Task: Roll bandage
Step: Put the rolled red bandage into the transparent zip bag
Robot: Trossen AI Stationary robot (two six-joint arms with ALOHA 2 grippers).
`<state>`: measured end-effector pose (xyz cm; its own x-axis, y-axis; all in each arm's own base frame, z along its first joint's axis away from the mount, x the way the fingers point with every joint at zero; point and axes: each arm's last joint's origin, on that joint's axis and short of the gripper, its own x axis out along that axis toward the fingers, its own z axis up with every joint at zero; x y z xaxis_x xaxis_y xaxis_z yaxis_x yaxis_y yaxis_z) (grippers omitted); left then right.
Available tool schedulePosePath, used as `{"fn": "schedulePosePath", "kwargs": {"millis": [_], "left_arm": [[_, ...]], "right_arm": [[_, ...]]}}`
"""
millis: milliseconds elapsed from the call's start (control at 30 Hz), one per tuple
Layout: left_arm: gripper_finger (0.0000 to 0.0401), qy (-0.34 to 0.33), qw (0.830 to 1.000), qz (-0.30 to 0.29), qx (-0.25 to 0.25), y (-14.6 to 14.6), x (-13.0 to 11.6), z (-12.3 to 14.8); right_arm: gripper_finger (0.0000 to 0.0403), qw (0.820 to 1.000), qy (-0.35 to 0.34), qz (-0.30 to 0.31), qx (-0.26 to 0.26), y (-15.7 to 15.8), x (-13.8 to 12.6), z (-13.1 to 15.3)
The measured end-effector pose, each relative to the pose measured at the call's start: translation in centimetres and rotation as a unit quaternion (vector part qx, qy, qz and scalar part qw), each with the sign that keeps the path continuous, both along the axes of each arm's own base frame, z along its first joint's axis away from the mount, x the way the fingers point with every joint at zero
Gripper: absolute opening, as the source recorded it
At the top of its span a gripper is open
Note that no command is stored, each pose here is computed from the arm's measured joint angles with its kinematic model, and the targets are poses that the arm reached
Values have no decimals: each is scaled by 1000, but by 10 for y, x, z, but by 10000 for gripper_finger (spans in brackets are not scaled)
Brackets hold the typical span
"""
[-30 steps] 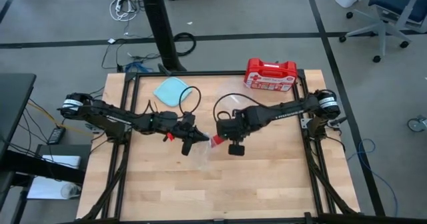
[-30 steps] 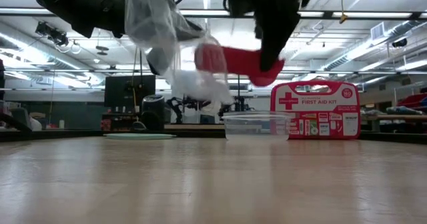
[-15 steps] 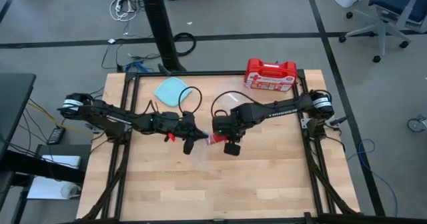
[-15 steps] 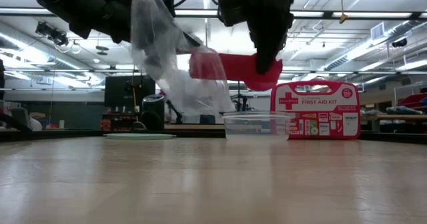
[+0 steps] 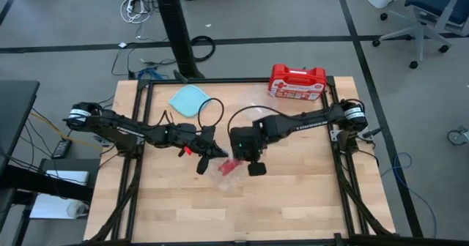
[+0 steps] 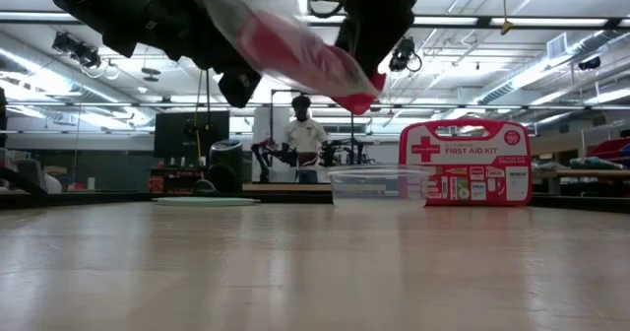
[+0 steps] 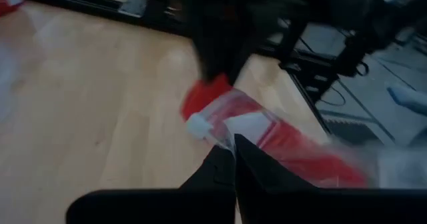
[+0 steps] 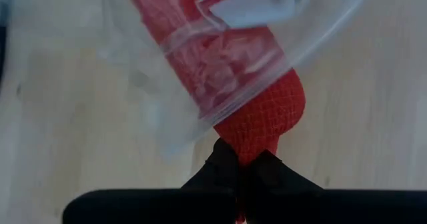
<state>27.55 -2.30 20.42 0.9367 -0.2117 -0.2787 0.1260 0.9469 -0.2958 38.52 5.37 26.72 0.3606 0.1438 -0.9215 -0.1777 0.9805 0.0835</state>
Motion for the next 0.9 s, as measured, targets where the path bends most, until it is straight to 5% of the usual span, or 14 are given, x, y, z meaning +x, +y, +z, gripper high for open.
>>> {"fn": "schedulePosePath", "kwargs": {"millis": [100,167,300,400,533,633,767,900], "left_arm": [[1,2,1000,-13,6,-1,0,-1],[1,-5,1000,-14,13,0,0,0],[1,-7,1000,-7,28,0,0,0],[1,-9,999,1,31,1,0,0],[1,-9,999,3,33,0,0,0],[1,-10,999,4,40,-1,0,0],[1,-15,999,-4,45,-3,0,1],[1,-22,998,-5,64,-5,0,1]], "right_arm": [[0,997,-15,69,-11,5,0,1],[0,998,-30,26,-41,6,3,2],[0,998,-35,57,14,7,4,4],[0,998,-62,24,4,11,9,6],[0,990,-82,95,63,15,11,9],[0,994,-100,50,4,15,14,10],[1,990,-96,93,48,14,14,10],[1,995,-95,9,-25,10,14,9]]}}
